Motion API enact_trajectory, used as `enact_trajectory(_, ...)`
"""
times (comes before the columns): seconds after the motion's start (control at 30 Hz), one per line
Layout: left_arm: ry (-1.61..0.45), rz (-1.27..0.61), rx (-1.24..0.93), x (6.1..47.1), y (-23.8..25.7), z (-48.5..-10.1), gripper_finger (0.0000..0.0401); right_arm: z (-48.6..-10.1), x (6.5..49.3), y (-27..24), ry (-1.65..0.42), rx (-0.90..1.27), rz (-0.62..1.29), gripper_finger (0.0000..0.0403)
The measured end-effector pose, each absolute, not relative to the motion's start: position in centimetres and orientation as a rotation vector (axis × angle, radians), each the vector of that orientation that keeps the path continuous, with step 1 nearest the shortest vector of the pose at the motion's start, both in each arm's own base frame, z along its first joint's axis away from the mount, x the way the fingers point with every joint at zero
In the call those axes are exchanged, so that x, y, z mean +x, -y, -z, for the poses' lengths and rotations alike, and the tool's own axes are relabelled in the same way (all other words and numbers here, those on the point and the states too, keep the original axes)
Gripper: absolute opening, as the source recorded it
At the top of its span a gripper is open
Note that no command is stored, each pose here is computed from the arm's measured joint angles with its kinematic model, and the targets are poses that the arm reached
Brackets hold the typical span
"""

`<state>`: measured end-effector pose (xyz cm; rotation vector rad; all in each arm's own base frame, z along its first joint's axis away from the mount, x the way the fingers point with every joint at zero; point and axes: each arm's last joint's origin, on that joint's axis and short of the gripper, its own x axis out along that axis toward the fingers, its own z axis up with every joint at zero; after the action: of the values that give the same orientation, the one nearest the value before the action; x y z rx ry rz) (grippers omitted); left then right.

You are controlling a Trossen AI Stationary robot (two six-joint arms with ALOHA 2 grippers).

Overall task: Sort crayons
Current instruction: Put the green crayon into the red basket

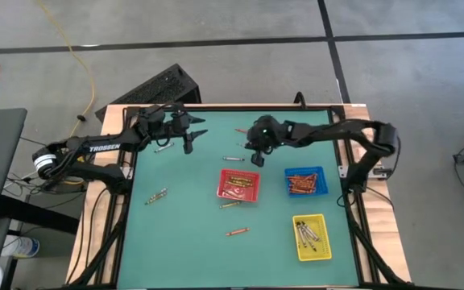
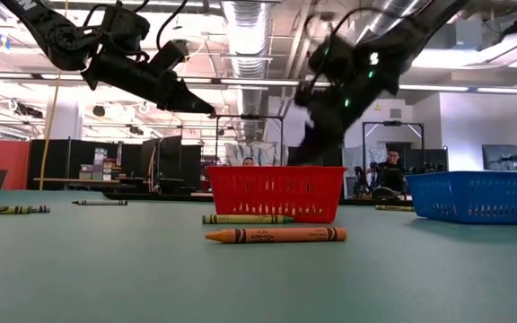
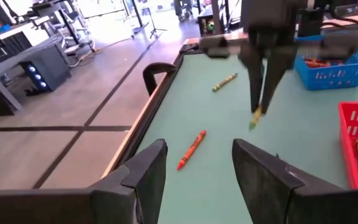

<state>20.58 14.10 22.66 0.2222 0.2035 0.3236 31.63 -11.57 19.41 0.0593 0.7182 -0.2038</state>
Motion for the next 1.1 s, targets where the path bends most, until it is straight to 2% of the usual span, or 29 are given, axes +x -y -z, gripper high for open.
enact_trajectory(0.2, -0.203, -0.316, 0.214, 20.7, -14.0, -22.6, 0.0174, -22.8, 31.0, 8.6, -0.563, 0.065, -0.032, 0.0003)
enact_trajectory(0.37, -0.199, -0.300, 0.207, 20.9, -13.6, -22.6, 0.0174, -22.6, 32.3, 5.9, -0.514, 0.073, -0.128, 0.0003)
enact_trajectory(0.5, -0.193, -0.279, 0.186, 21.2, -13.1, -22.6, 0.0174, -20.9, 33.6, 4.0, -0.547, 0.111, -0.173, 0.0004)
enact_trajectory(0.7, -0.197, -0.196, 0.097, 21.9, -11.9, -22.4, 0.0174, -19.6, 34.1, 2.0, -0.604, 0.215, -0.190, 0.0004)
enact_trajectory(0.93, -0.311, -0.089, -0.017, 22.6, -9.5, -21.2, 0.0174, -19.3, 33.7, 1.3, -0.664, 0.166, -0.023, 0.0005)
enact_trajectory(1.1, -0.357, -0.014, -0.095, 23.3, -7.2, -20.8, 0.0174, -19.0, 33.7, 1.3, -0.684, 0.172, -0.013, 0.0022)
